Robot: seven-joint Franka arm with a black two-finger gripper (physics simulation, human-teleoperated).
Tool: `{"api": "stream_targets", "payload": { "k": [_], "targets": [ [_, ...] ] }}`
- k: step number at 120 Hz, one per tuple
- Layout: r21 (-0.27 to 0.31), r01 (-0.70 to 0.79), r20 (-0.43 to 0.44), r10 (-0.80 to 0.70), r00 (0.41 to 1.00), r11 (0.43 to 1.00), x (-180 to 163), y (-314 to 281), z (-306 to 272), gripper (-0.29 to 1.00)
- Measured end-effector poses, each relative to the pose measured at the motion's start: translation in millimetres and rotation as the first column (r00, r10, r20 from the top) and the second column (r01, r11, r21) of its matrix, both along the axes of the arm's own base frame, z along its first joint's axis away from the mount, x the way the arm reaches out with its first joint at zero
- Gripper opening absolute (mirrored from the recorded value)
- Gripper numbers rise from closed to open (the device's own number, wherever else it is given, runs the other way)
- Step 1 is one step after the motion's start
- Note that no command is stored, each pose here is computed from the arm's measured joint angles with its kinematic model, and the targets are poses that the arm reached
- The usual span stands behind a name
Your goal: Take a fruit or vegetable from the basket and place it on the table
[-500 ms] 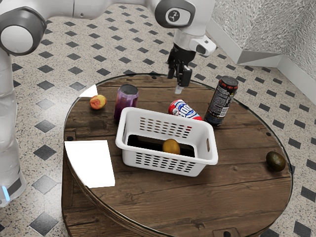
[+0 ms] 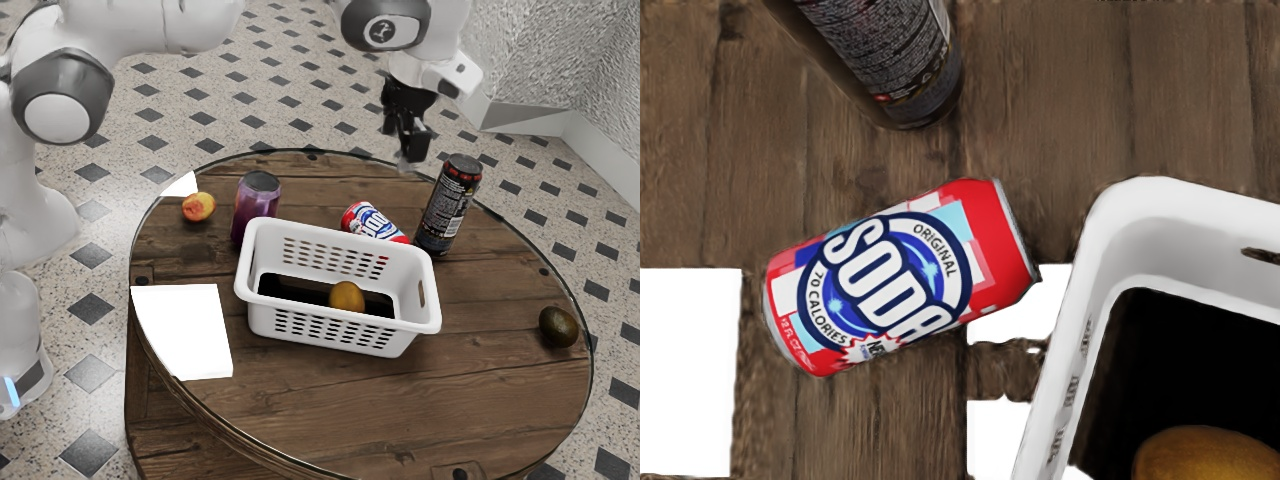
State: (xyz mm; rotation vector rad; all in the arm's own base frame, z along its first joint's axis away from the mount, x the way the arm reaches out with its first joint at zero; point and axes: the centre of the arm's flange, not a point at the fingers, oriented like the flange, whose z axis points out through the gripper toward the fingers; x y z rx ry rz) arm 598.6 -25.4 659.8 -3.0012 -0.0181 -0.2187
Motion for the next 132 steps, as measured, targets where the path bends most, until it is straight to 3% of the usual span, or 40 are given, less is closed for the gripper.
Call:
{"api": "stream_targets", "payload": {
  "k": [5,10,18,27,37,46,59,132],
  "targets": [
    [-0.070,0.112,-0.006,-0.113,0.994,0.991,6,-29,-10,0.68],
    [-0.090,0.168,0.022,-0.167,0.986,0.982,4,-36,0,0.68],
    [-0.082,0.157,0.019,-0.156,0.988,0.984,-2,-8,8,0.68],
    [-0.045,0.115,-0.053,-0.117,0.992,0.992,-26,20,-35,0.68],
    [-0.075,0.121,-0.042,-0.124,0.991,0.990,-46,31,-70,0.68],
    [-0.100,0.212,0.001,-0.213,0.977,0.972,-60,-7,-75,0.68],
    [-0.127,0.346,-0.004,-0.350,0.937,0.929,-84,-72,-96,0.68],
    [-0.137,0.391,-0.157,-0.409,0.899,0.910,-85,-97,-145,0.68]
  ]
}}
